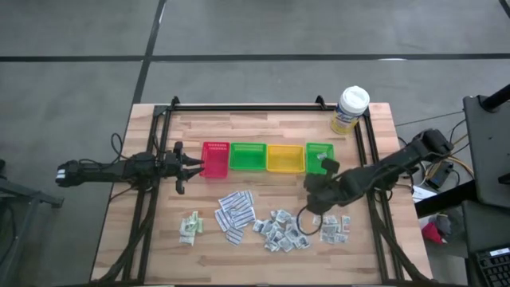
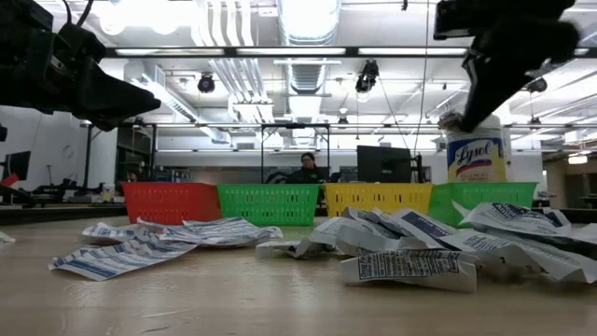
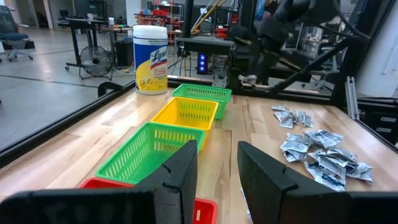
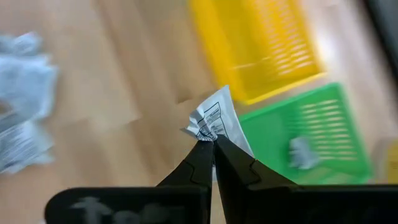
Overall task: Pick & Place First Aid Supplies
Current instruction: Put the blue alcohol pad into the right green bin
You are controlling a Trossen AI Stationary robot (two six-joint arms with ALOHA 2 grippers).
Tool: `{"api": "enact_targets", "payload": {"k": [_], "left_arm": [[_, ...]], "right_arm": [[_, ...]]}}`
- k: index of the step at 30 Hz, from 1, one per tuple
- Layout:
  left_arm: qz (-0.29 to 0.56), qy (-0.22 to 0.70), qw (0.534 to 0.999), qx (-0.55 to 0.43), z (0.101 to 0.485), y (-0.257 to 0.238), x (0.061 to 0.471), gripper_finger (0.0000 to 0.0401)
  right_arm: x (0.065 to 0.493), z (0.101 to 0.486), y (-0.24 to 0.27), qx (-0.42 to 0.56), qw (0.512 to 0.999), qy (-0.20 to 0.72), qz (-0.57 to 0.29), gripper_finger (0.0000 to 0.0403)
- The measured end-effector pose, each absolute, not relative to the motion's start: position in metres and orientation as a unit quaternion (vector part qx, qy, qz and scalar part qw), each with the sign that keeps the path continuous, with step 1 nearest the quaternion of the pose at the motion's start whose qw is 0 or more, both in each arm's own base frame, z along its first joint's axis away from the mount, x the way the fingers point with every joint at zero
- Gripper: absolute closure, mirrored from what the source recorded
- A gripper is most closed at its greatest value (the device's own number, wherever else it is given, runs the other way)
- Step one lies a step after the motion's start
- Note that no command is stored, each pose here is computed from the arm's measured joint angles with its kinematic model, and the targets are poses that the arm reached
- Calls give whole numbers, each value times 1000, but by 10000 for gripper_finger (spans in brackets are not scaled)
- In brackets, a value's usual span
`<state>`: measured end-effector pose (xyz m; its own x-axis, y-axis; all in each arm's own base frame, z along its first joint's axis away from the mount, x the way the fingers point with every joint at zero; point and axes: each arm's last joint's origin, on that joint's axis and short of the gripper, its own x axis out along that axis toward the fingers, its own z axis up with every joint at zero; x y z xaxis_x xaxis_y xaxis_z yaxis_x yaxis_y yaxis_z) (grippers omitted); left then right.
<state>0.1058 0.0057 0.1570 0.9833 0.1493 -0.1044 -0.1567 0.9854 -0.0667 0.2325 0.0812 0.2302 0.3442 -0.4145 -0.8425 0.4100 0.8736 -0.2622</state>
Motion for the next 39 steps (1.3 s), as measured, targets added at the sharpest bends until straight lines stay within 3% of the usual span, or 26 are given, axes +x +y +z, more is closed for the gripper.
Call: {"api": "enact_targets", "payload": {"k": [11,23,33,39], "left_arm": [[77,50,995,-38,157,6,106,288],[77,51,995,-38,157,6,106,288],[77,51,995,-38,157,6,106,288],[77,51,995,-38,157,6,106,288]], "right_arm": [[238,217,34,-37,759,551,-346,394],[223,191,-8,-30,692,659,-294,394],[224,182,-23,-19,708,672,-215,392],[224,182,-25,-21,710,671,-215,360]]}}
